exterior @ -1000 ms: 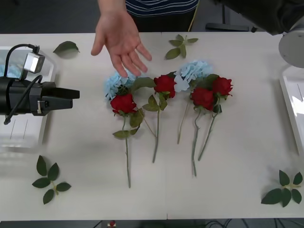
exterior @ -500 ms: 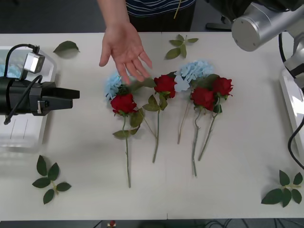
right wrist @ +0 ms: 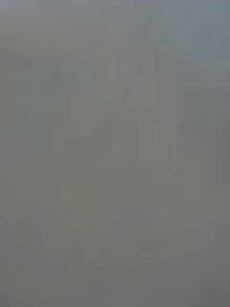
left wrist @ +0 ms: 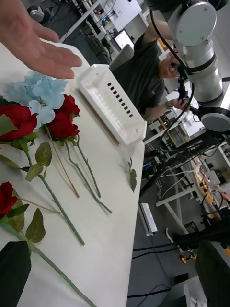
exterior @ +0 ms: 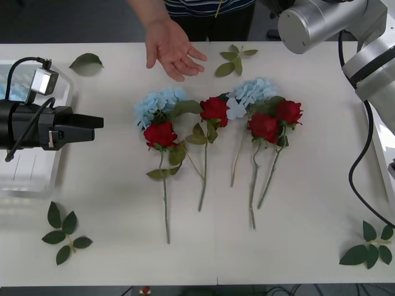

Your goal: Place the red flowers into the right box and the blue flowers into the left box. If a person shows an open palm, hand one flower to the person first, then continue sorting.

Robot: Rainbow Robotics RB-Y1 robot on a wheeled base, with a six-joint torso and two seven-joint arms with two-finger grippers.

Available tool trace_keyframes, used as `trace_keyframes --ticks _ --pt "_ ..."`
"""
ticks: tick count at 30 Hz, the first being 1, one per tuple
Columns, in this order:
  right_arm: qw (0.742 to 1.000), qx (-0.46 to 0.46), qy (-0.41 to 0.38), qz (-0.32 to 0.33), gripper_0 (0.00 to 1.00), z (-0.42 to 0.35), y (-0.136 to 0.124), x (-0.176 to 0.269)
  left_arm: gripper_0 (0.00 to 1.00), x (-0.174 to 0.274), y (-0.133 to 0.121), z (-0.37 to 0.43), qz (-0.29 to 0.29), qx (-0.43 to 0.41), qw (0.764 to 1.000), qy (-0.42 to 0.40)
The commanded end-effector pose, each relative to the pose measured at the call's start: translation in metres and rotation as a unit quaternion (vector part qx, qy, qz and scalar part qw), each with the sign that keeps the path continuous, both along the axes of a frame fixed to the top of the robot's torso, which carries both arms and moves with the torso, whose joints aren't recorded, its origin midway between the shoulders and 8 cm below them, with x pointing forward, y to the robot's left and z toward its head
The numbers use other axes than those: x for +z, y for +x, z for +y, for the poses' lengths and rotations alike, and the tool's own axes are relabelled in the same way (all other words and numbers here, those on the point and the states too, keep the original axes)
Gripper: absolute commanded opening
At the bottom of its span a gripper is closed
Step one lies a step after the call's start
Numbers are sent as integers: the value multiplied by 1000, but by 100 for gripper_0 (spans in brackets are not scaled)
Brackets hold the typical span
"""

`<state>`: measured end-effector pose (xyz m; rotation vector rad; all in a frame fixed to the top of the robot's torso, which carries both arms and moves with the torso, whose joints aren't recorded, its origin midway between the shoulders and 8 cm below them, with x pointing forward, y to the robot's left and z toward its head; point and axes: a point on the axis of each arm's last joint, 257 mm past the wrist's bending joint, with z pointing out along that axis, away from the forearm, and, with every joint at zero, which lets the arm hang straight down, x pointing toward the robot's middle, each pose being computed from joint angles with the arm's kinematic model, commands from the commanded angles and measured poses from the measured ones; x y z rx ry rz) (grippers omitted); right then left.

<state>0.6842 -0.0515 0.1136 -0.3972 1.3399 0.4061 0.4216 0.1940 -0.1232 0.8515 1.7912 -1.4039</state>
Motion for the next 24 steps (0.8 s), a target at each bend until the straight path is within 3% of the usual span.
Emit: trace_keyframes --ticks 1,24 --pt "1000 16 19 -15 0 10 -9 31 100 21 4 -1 -25 -4 1000 1" --pt "1000 16 19 -15 0 10 -9 31 100 21 4 -1 -25 -4 1000 1"
